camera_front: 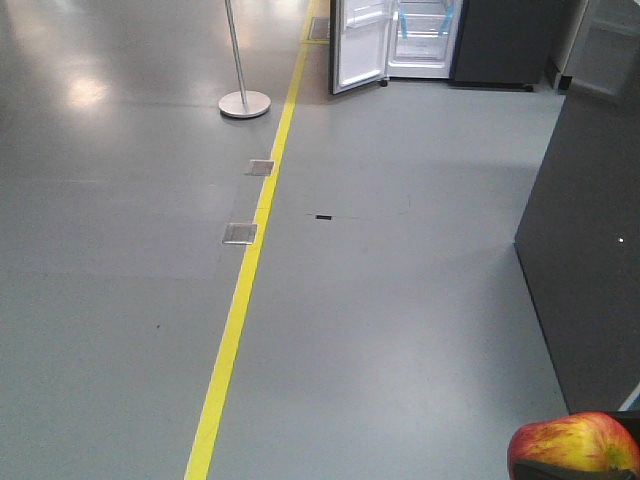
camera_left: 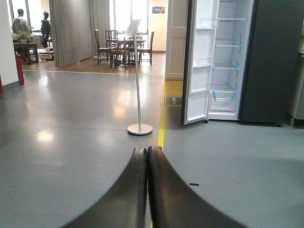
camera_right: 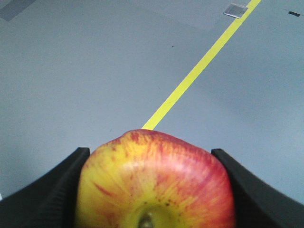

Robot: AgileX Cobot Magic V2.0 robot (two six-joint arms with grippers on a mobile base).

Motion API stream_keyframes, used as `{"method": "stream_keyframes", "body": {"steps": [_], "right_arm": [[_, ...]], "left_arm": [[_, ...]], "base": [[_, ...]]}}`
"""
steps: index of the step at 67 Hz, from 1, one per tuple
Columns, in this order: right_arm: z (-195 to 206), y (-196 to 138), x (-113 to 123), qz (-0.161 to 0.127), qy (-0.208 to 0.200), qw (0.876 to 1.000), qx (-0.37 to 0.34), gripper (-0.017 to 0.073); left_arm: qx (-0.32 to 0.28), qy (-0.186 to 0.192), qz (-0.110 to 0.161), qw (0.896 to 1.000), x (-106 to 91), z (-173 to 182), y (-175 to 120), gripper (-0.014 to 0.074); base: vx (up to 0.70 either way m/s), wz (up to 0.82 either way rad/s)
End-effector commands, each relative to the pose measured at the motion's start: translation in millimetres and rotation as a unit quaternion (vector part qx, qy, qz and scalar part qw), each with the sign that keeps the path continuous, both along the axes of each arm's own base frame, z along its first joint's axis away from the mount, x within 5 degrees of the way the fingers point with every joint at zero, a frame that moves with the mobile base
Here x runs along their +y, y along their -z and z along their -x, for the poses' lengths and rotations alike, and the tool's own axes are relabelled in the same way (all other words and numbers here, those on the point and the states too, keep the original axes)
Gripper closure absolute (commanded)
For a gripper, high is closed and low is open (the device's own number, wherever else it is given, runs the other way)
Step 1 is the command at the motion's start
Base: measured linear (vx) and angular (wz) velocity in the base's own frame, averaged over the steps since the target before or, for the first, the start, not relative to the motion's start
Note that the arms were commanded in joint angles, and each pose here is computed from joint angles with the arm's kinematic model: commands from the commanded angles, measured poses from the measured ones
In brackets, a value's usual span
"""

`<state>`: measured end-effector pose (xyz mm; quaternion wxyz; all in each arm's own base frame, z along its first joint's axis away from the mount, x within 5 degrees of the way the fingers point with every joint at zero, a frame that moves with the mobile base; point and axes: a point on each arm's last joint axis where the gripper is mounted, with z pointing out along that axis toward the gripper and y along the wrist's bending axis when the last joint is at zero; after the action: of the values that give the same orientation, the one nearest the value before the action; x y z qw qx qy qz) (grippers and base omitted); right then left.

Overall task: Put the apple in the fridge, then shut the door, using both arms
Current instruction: 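Drive the base away from the counter toward the open refrigerator, then drive the base up to the open refrigerator door holding the apple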

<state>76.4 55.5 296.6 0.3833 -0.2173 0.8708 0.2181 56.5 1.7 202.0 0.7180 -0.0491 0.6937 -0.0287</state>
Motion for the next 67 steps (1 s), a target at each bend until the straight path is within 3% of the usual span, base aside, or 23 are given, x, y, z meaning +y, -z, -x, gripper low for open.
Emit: {"method": "stream_keyframes", "body": {"steps": [1, 67], "right_arm": [[-3.9, -12.5, 1.1, -0.023, 0.011, 0.999, -0.031, 0.0475], [-3.9, -12.5, 1.1, -0.023, 0.011, 0.999, -0.031, 0.0473]], "left_arm": [[-0.047, -0.001, 0.004, 0.999, 0.1, 1.8, -12.6, 0.06], [-0.047, -0.001, 0.004, 0.999, 0.1, 1.8, -12.6, 0.06]], "base": [[0.15, 0.08], [0.19, -0.06]]}}
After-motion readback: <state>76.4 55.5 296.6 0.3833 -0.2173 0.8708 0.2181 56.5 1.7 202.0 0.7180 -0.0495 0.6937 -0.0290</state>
